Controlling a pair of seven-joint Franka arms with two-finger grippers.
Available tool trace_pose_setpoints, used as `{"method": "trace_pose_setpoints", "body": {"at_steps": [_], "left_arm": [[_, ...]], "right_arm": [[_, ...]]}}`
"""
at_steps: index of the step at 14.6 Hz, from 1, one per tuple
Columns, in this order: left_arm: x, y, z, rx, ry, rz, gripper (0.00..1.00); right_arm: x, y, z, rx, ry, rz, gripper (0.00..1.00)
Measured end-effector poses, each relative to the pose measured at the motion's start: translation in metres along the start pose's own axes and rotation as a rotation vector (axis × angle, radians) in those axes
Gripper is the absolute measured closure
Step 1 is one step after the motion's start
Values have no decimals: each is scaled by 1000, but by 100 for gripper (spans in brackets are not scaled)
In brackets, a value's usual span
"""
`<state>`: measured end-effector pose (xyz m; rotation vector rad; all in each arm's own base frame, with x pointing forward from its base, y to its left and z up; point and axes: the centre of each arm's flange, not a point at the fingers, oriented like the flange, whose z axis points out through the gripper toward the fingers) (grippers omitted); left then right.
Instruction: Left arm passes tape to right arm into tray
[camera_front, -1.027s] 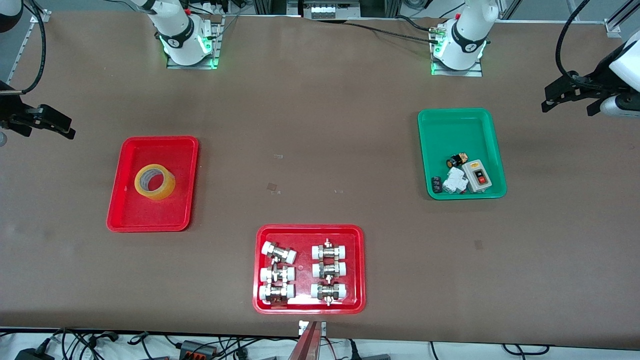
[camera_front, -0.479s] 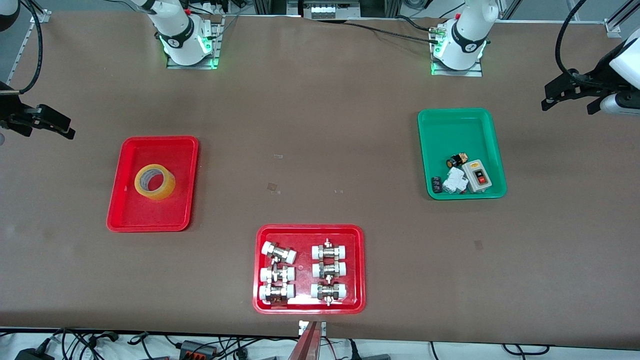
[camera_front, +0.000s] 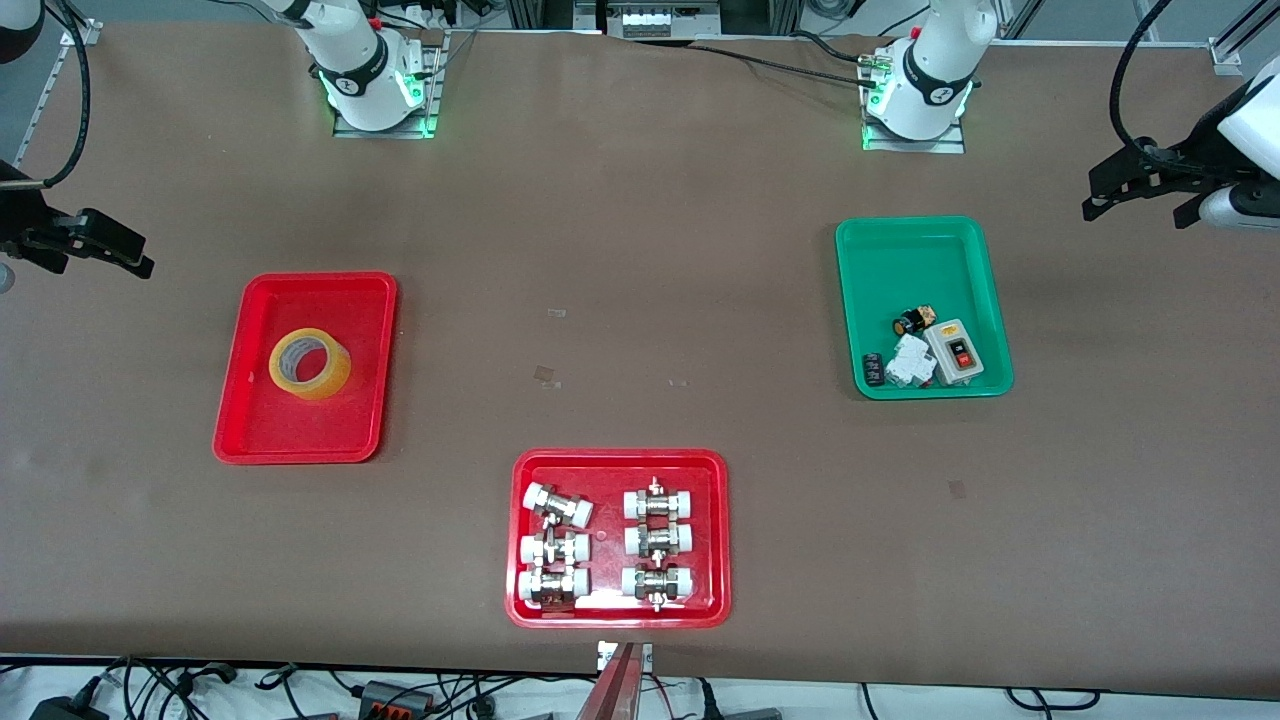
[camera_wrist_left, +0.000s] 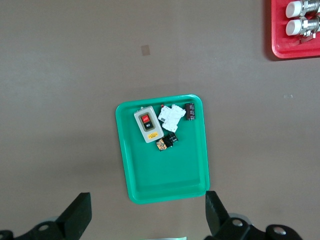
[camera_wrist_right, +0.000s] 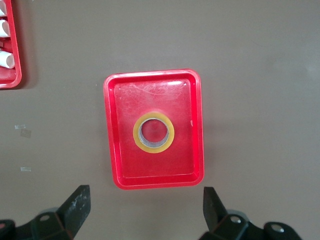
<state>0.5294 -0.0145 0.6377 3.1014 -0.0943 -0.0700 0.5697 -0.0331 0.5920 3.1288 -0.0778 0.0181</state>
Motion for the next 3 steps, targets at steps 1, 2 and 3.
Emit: {"method": "trace_pose_setpoints", "body": {"at_steps": [1,2,3], "left_arm": [[0,1,1,0,-3,3,0],[1,4,2,0,-5,8,0],[1,7,3,0,-7,14,0]], "right_arm": [[0,0,0,0,0,0,0],[0,0,0,0,0,0,0],[0,0,0,0,-1,0,0]]}}
